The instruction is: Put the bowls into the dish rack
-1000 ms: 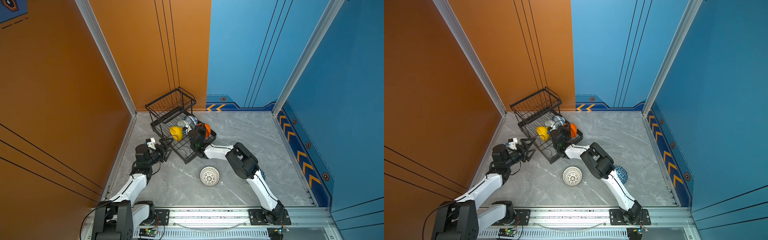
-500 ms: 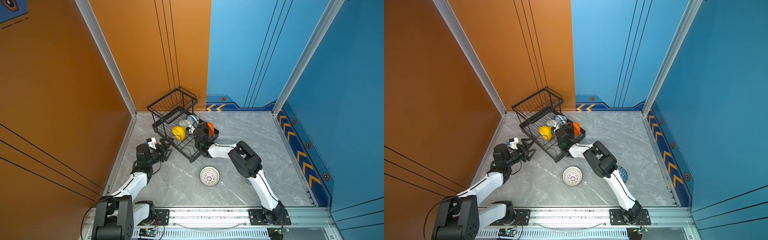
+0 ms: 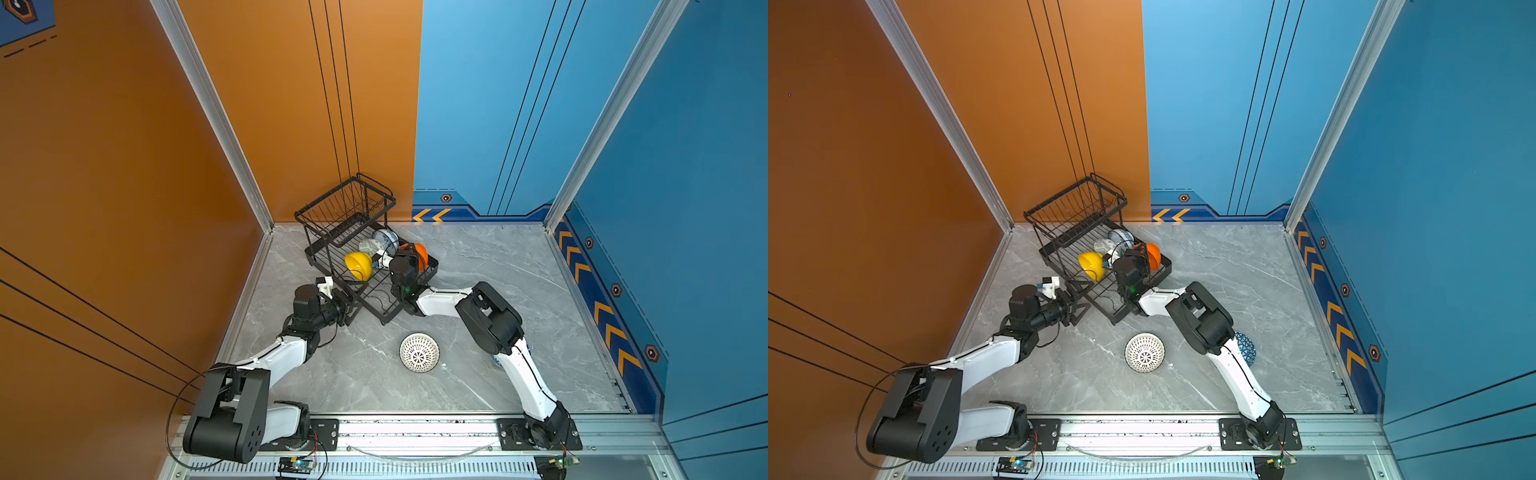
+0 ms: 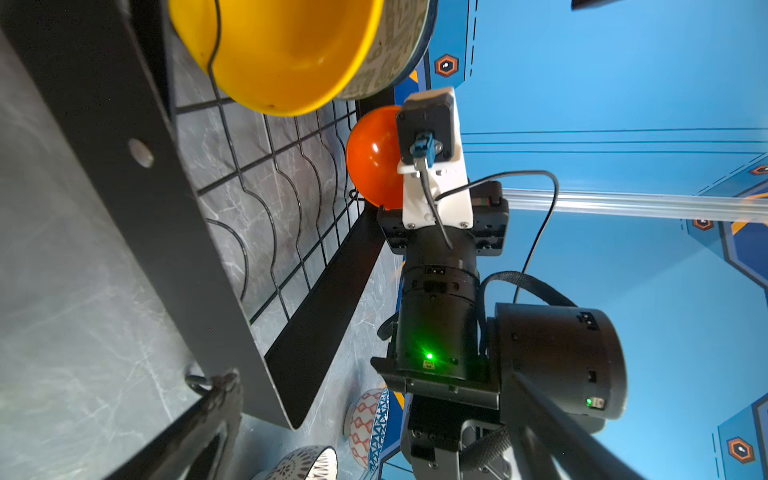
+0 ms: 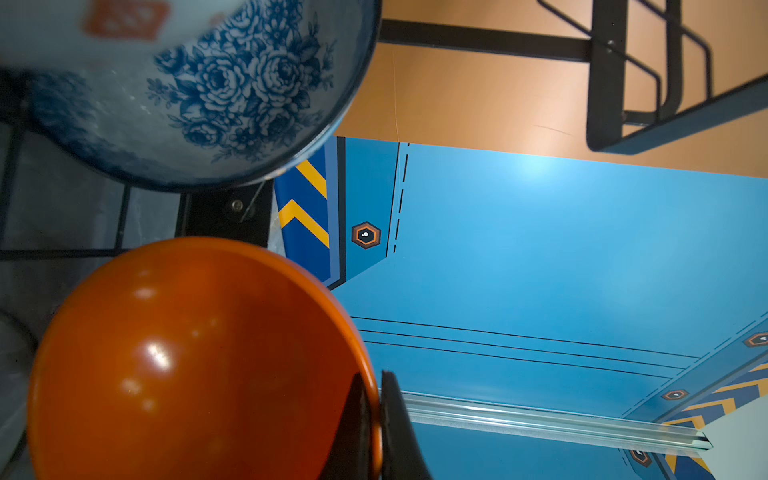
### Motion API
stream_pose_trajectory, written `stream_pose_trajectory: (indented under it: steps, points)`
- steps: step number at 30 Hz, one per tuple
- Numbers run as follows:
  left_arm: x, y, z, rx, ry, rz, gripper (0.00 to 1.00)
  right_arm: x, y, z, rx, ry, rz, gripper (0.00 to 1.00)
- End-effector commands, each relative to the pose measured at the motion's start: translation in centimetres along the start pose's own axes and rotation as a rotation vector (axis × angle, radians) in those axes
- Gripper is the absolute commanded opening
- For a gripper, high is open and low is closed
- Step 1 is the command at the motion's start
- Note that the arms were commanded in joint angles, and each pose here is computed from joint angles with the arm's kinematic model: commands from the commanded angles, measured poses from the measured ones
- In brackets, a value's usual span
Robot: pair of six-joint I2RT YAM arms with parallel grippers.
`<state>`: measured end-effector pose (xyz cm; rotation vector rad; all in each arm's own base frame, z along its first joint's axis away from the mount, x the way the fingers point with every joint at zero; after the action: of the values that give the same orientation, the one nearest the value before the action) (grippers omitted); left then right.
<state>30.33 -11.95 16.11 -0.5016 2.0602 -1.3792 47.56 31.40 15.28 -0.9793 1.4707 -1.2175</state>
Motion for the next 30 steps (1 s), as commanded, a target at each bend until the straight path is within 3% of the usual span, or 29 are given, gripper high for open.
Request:
stream_pose_trajectory:
  steps: [1,14,23,30]
  points:
    - [-0.6,-1.1,1.1,0.026,-0.028,0.073,0.98,2.2,0.3,1.7,-0.016,0.049,-0.005,0.00]
    - [1.1,0.9,5.6,0.049,0.032,0.046,0.98,2.0,-0.6,2.0,-0.029,0.069,0.073,0.00]
    - [1.4,1.4,6.7,0.055,0.040,0.033,0.98,1.2,-0.1,2.8,0.079,0.074,0.066,0.00]
    - [1.6,1.9,6.8,0.060,0.044,0.020,0.98,1.3,0.3,2.9,0.067,0.082,0.068,0.00]
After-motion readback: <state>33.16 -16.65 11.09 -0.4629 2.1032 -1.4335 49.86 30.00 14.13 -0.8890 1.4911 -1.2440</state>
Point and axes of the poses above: each gripper's point midway between its finger pads, its own z axis out along the fingers, its own y axis along the line the jaws close on, x = y × z, the point moved 5 cm from there along -z, back along the fingers, and after that the axes turned 13 degrees about z, right-handed, at the moved point
